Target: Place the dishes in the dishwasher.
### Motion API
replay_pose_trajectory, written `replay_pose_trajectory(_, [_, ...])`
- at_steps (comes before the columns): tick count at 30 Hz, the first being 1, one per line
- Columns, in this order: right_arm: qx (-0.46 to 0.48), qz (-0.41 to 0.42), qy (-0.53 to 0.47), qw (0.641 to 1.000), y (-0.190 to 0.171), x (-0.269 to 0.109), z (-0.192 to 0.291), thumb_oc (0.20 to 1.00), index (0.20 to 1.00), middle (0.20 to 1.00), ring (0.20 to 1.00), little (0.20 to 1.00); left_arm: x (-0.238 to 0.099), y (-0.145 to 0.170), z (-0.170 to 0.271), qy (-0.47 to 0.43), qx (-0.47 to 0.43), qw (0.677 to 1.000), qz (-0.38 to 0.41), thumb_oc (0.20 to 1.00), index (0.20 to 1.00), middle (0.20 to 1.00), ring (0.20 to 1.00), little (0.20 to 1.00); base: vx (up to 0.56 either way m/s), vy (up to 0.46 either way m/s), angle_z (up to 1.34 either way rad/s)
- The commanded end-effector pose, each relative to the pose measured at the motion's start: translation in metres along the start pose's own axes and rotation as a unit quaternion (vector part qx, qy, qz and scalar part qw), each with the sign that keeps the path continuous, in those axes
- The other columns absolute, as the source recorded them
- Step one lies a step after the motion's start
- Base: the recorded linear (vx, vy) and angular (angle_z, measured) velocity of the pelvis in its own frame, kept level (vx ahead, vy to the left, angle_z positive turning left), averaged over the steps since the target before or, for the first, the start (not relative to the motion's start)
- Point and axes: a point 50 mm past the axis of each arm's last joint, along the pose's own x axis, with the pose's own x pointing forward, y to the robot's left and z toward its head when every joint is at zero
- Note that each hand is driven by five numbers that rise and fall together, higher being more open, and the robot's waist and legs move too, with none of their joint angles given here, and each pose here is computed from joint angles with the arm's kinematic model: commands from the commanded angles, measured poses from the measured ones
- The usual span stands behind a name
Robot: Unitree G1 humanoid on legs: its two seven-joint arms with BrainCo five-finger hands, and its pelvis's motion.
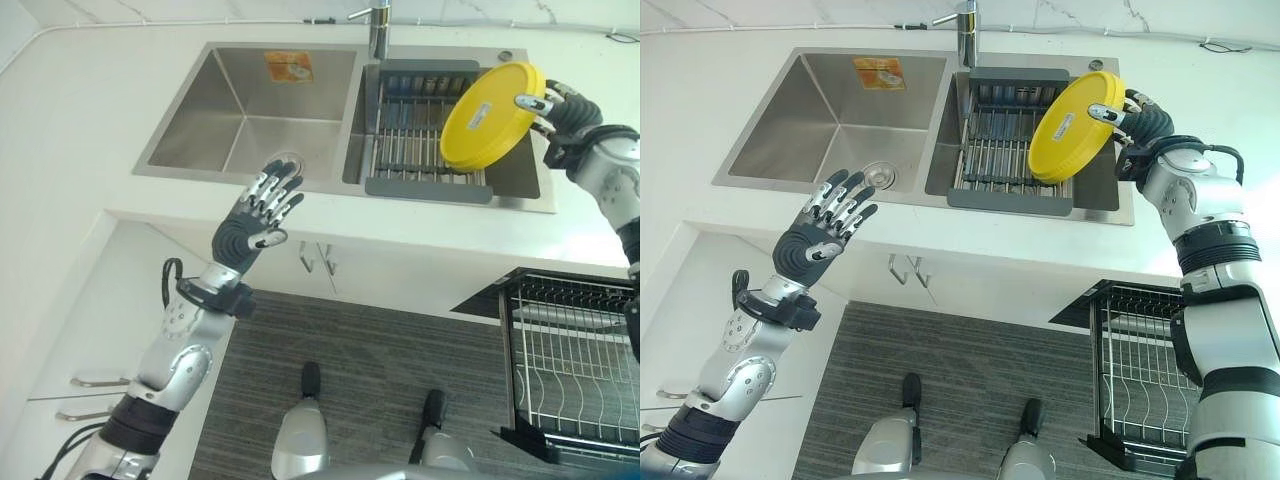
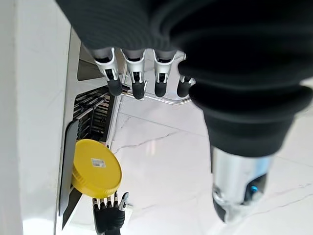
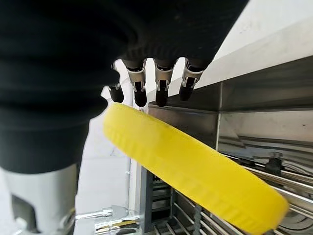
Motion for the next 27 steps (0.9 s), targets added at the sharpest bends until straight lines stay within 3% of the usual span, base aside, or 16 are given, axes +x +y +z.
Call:
replay_pose_trajectory(1, [-0.015, 0.012, -0.091, 0.996, 0.012, -0.002, 0.064, 1.0, 1.0, 1.0, 1.0, 1.0, 0.01, -0.009, 0.026, -0.068, 0.023, 0.997, -0.031, 1.0, 1.0, 1.0, 1.0, 1.0, 0.0, 0.0, 0.0])
replay_pose_trajectory(27, [-0.052, -0.016, -0.12, 0.991, 0.005, -0.006, 0.085, 1.0, 1.0, 1.0, 1.0, 1.0, 0.006, -0.007, 0.027, -0.064, 0.027, 0.997, -0.024, 1.0, 1.0, 1.0, 1.0, 1.0, 0.0, 0.0, 0.0])
